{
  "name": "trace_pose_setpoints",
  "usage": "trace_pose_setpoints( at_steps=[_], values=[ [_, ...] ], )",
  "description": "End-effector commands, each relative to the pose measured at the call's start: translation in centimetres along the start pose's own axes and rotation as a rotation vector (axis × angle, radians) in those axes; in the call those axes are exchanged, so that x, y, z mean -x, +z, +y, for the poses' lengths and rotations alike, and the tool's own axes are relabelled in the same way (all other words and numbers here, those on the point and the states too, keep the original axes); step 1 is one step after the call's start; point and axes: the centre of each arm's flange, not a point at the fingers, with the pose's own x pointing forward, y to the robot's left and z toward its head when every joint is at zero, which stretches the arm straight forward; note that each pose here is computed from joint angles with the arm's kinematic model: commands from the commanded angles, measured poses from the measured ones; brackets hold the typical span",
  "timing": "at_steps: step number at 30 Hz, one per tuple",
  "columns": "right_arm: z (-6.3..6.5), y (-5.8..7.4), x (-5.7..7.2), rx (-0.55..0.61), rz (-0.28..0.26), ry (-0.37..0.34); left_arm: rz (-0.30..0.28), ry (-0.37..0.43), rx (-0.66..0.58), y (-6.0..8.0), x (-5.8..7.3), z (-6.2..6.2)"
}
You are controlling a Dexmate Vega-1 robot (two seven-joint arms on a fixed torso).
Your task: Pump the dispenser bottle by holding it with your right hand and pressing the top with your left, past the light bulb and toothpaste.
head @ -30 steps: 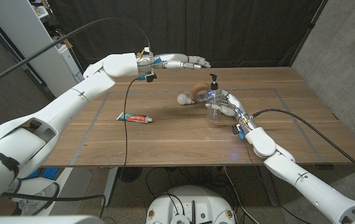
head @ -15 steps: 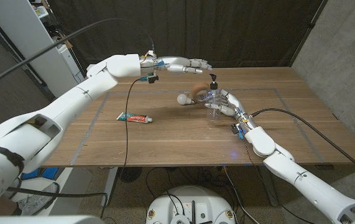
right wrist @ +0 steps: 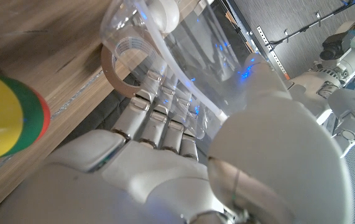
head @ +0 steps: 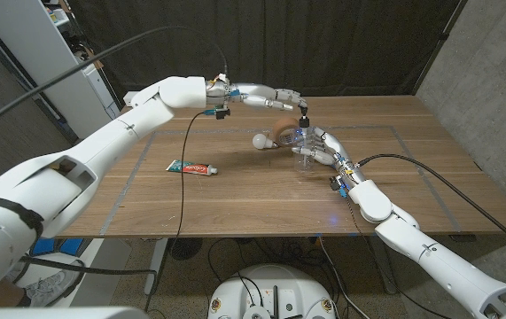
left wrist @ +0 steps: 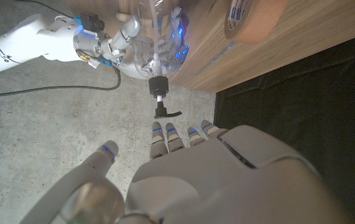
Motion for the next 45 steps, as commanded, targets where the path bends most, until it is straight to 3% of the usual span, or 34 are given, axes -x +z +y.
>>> trace_pose_setpoints(
  at_steps=[1,23,45],
  values=[
    [-0.1,0.0,0.1,-0.001,-0.005,-0.011,-0.001,-0.036,-0.010,0.0,-0.7,-0.2],
    [-0.1,0.1,0.2,0.008,-0.019,-0.029,0.020,-0.086,-0.044,0.1,-1.1,-0.3],
    [-0.5,0.1,0.1,-0.007,0.001,-0.047,0.028,-0.161,-0.034,-0.2,-2.0,-0.9]
  ],
)
